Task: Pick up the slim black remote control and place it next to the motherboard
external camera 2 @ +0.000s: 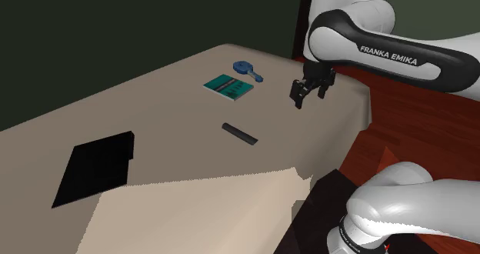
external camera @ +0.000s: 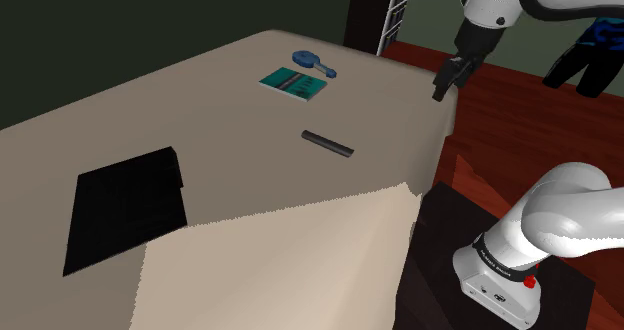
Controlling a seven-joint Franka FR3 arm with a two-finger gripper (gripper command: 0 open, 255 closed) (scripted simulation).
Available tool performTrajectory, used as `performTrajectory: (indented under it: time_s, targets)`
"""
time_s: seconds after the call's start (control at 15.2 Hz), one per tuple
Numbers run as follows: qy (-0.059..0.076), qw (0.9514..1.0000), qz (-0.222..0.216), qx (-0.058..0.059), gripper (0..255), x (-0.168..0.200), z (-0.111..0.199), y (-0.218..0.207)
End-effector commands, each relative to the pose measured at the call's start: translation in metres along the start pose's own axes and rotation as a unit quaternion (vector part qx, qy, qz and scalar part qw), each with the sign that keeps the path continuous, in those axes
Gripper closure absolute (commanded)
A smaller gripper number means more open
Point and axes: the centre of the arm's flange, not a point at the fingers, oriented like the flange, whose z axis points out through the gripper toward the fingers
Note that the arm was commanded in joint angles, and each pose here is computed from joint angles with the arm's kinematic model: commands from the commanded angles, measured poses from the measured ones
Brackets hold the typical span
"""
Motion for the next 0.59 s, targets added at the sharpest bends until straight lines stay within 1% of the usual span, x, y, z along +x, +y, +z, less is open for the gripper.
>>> performTrajectory:
  time_s: [0.0, 0.53]
  targets:
    - [0.000, 1.0000, 0.000, 0.000, 0, 0.000, 0.000, 0.000]
    - [-0.002, 0.9990, -0.044, 0.005, 0, 0.076, 0.066, -0.033]
